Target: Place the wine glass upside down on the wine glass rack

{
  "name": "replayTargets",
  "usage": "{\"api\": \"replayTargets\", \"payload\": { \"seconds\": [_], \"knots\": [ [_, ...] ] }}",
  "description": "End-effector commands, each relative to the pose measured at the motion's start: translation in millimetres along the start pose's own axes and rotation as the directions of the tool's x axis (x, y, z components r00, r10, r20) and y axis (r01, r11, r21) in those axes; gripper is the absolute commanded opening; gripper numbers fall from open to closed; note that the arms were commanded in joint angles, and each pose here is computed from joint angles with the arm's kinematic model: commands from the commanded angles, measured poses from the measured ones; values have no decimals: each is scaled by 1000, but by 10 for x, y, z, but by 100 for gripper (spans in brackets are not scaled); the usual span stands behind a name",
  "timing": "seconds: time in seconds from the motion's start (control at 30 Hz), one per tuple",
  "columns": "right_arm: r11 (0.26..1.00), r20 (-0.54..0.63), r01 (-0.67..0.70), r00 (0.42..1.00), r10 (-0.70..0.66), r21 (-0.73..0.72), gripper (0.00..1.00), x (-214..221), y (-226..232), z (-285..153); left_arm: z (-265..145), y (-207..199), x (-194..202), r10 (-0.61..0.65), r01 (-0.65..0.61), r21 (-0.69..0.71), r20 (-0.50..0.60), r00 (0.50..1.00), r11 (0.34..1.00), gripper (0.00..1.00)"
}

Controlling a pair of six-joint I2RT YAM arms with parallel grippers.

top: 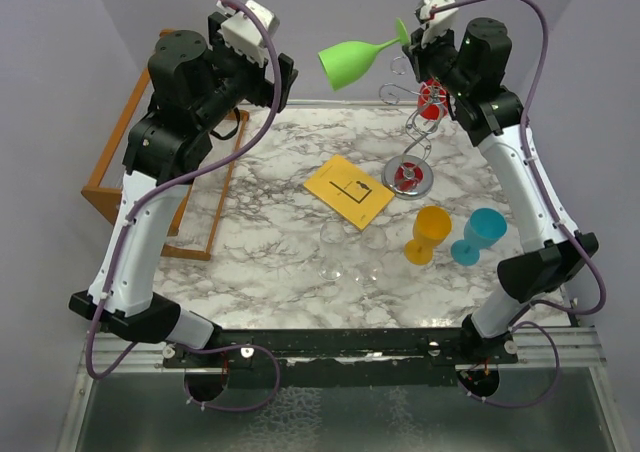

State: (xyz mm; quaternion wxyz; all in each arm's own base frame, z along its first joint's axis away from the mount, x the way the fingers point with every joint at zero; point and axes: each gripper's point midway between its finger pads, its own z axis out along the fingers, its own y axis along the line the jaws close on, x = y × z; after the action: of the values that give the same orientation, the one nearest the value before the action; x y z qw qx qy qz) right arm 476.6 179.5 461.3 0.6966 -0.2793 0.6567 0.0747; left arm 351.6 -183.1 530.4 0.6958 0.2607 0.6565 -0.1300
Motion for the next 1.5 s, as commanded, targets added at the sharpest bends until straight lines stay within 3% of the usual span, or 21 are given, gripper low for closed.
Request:
{"api": "replayTargets", "payload": {
  "seconds": [0.0,0.37,0.77,1.13,1.47],
  "knots": [
    [980,-26,159,987,-157,118,1,-24,-194,77,9,110,125,19,-21,-53,-39,999,998,87],
    [922,-110,348,936,-334,171,1,139,-242,180,77,118,290,18,-22,-59,-80,997,998,91],
    [861,-218,503,852,-477,82,1,426,-182,168,97,96,357,31,-35,-44,-98,995,998,91],
    [796,-322,605,749,-579,-25,1,729,-173,72,110,83,367,38,-41,-34,-99,994,999,91],
    [714,-417,700,644,-642,-18,1,801,-375,21,118,70,373,41,-44,-25,-100,994,999,91]
  ]
}}
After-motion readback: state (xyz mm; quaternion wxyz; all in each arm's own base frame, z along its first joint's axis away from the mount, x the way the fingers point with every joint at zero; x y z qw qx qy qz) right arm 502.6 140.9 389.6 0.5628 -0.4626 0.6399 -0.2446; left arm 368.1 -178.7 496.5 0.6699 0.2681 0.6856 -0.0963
